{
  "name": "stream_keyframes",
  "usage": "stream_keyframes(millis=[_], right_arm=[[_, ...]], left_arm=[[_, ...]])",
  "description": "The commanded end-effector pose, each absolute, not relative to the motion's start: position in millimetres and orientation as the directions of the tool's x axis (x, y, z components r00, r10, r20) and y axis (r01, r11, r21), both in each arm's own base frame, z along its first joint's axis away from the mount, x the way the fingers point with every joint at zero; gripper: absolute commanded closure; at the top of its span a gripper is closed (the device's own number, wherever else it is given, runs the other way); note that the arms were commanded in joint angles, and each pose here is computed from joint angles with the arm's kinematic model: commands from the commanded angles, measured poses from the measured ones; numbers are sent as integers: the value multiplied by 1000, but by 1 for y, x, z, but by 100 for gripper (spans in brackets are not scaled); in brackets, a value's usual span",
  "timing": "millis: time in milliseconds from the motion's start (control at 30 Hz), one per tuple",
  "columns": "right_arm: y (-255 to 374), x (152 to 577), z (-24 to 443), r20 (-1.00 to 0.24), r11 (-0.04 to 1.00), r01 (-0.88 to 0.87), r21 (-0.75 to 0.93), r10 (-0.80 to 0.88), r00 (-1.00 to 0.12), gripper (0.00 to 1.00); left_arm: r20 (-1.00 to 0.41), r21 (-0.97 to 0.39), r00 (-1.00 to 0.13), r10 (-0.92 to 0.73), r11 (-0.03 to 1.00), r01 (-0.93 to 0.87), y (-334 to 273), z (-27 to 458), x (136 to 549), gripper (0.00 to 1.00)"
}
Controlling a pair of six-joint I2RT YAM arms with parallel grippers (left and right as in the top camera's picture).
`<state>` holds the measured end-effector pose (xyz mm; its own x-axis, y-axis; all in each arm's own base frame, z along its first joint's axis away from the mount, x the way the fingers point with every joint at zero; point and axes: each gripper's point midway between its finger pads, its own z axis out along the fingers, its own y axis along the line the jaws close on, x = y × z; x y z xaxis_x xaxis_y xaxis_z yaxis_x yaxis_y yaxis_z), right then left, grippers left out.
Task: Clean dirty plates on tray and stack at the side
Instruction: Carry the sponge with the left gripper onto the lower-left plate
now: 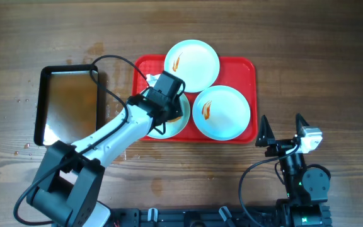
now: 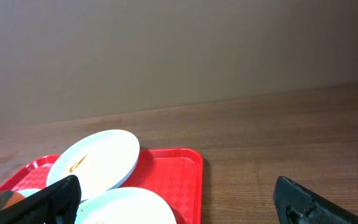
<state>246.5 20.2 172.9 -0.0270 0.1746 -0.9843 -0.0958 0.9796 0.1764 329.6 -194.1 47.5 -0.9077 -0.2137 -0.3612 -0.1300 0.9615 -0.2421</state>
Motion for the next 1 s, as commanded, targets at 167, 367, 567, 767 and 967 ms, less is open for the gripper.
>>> stream_keyframes(millis=[167, 367, 567, 767, 967], right_arm=[[16, 247, 174, -987, 984, -78, 159, 158, -15, 0], [16, 247, 174, -987, 984, -78, 159, 159, -15, 0], [16, 247, 174, -987, 984, -78, 159, 159, -15, 0], [16, 247, 174, -987, 984, -77, 159, 159, -15, 0], [16, 247, 174, -987, 984, -78, 159, 158, -15, 0]], left_arm=[[-381, -161, -897, -225, 971, -175, -175, 35, 326, 96], [-376, -156, -900, -223, 972, -176, -174, 35, 325, 96], [-376, -156, -900, -223, 972, -176, -174, 35, 325, 96], [-376, -156, -900, -223, 972, -176, -174, 35, 325, 96], [-377, -156, -899, -223, 972, -176, -174, 35, 325, 96]])
